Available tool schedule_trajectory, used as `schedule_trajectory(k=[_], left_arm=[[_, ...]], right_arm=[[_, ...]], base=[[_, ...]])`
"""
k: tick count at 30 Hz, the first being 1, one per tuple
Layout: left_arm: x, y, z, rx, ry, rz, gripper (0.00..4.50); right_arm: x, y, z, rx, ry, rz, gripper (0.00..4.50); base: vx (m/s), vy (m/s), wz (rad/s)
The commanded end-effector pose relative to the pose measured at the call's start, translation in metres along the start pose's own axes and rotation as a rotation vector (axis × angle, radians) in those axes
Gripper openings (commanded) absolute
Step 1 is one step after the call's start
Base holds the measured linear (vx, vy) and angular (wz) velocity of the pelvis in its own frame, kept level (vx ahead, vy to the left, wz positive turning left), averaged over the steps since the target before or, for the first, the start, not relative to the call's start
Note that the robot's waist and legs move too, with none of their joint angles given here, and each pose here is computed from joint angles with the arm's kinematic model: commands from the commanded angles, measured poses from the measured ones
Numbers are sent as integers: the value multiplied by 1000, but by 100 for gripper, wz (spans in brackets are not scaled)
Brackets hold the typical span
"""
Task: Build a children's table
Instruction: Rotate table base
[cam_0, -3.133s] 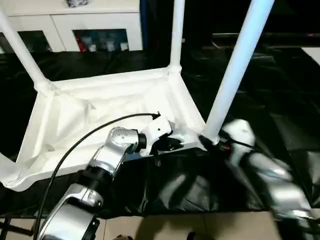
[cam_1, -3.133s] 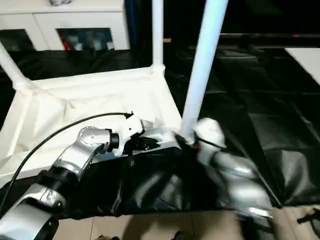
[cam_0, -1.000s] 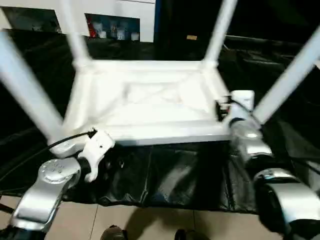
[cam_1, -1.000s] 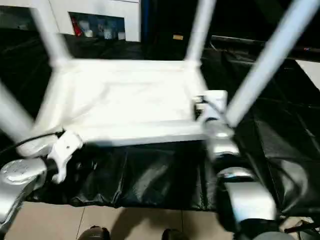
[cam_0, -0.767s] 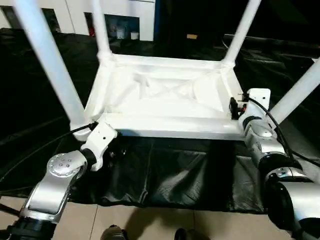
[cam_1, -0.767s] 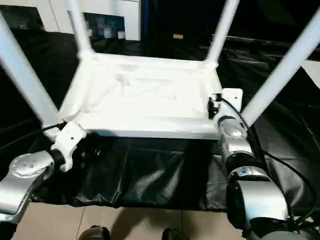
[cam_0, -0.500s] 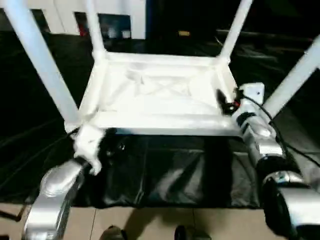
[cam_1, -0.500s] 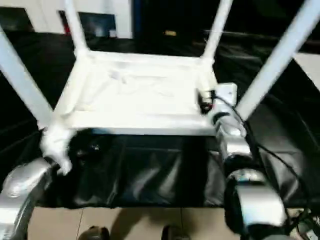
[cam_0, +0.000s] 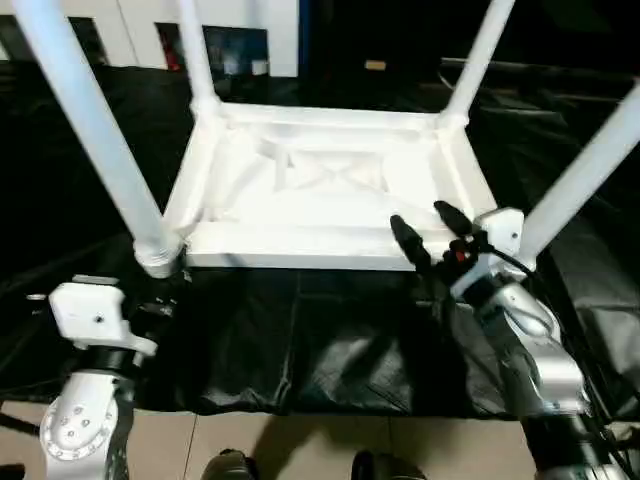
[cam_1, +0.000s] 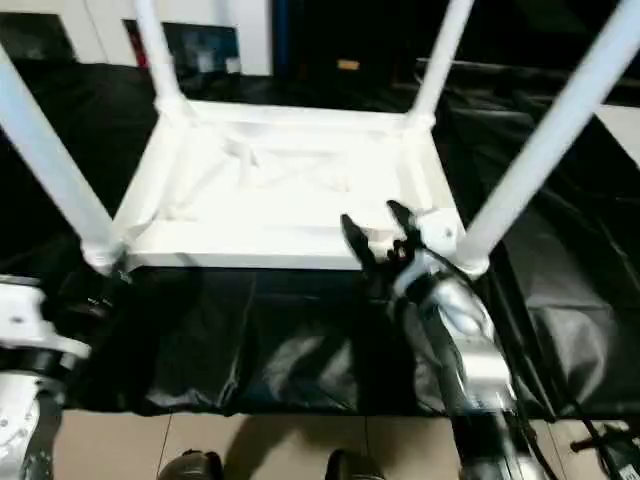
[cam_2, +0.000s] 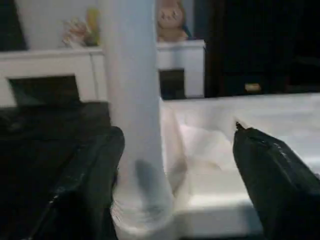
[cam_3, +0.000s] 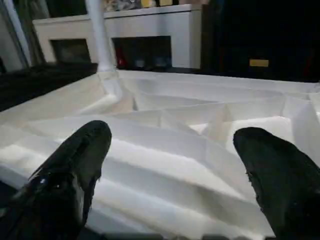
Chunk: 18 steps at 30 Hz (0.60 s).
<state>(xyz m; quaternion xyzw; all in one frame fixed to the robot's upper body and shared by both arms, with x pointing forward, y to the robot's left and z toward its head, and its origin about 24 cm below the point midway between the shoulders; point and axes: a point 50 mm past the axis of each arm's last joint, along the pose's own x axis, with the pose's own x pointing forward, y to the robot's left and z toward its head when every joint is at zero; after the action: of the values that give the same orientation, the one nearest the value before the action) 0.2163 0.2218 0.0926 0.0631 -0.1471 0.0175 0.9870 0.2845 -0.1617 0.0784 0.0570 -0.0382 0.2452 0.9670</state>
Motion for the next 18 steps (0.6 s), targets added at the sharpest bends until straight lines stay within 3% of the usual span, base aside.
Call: schedule_trajectory(k=[1, 3, 6, 10, 14, 18], left_arm=[[2, 3, -2, 19, 4, 25, 441], [9, 10, -6, 32, 11, 56, 447], [25, 25, -8, 39, 14, 112, 447], [33, 28, -10, 31, 17, 101, 447], [49, 29, -18, -72, 44, -19, 447], [65, 26, -23, -200, 72, -187, 447]], right_arm=[[-5, 6, 3, -17, 22, 1, 450], [-20, 15, -4, -34, 105, 18, 450], [-40, 15, -20, -25, 242, -30, 450], [-48, 11, -27, -22, 303, -76, 450], [-55, 2, -33, -51, 407, -167, 450], [-48, -6, -36, -50, 455, -237, 450]], base=[[0, 0, 0], [0, 0, 0], [0, 0, 0], [0, 0, 0], [0, 0, 0], [0, 0, 0]])
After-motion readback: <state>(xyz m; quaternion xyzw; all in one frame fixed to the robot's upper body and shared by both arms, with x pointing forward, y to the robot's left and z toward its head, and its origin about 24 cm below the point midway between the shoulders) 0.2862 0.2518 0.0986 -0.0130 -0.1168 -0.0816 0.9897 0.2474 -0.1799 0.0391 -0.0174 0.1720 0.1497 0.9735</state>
